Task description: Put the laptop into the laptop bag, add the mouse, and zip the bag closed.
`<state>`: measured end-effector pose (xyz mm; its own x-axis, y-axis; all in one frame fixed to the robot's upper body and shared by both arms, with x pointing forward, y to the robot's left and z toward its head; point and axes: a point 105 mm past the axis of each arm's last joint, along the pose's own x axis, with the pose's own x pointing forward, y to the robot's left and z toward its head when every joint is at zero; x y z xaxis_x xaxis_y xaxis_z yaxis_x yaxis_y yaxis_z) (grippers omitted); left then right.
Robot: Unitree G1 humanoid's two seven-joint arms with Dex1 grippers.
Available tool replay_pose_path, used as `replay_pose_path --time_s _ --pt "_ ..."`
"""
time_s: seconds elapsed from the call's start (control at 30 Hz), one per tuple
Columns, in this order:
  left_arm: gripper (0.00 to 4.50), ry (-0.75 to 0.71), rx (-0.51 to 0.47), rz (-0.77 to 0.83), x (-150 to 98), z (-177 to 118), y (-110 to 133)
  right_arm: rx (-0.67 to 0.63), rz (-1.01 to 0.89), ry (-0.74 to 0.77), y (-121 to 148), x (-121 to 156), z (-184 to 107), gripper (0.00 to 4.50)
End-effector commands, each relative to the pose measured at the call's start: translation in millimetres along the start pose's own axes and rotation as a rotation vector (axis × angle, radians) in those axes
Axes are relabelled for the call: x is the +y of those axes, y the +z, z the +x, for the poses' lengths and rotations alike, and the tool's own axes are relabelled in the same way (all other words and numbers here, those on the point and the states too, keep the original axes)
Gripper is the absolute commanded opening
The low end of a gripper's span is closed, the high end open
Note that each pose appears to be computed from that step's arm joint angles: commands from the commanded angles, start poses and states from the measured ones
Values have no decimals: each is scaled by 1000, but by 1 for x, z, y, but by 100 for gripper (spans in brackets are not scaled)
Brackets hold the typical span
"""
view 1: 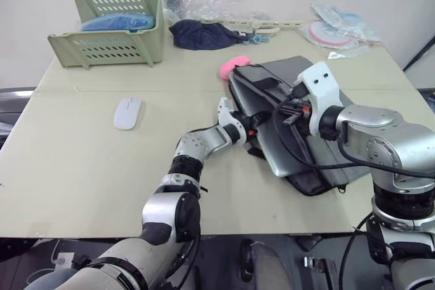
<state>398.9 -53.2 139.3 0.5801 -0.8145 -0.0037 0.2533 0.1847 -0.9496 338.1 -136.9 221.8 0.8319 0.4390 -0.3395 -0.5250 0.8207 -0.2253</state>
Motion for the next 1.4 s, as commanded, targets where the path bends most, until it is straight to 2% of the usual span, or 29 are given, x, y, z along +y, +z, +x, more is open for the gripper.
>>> replay_pose_path --time_s 0.03,0.4,0.67,1.1,1.4 --pt "51 -96 -25 -7 -35 22 -16 -76 -31 -5 19 4 -7 12" --pt "51 -113 89 21 -42 30 -44 -87 -19 2 24 7 -6 12" --pt "51 -118 162 42 -44 29 -53 -80 -10 6 23 8 -6 12" --pt "51 -134 153 109 -72 23 -39 -69 -6 4 21 6 -3 12" --pt "51 -117 179 103 -76 25 -46 -70 -10 11 22 8 -3 12"
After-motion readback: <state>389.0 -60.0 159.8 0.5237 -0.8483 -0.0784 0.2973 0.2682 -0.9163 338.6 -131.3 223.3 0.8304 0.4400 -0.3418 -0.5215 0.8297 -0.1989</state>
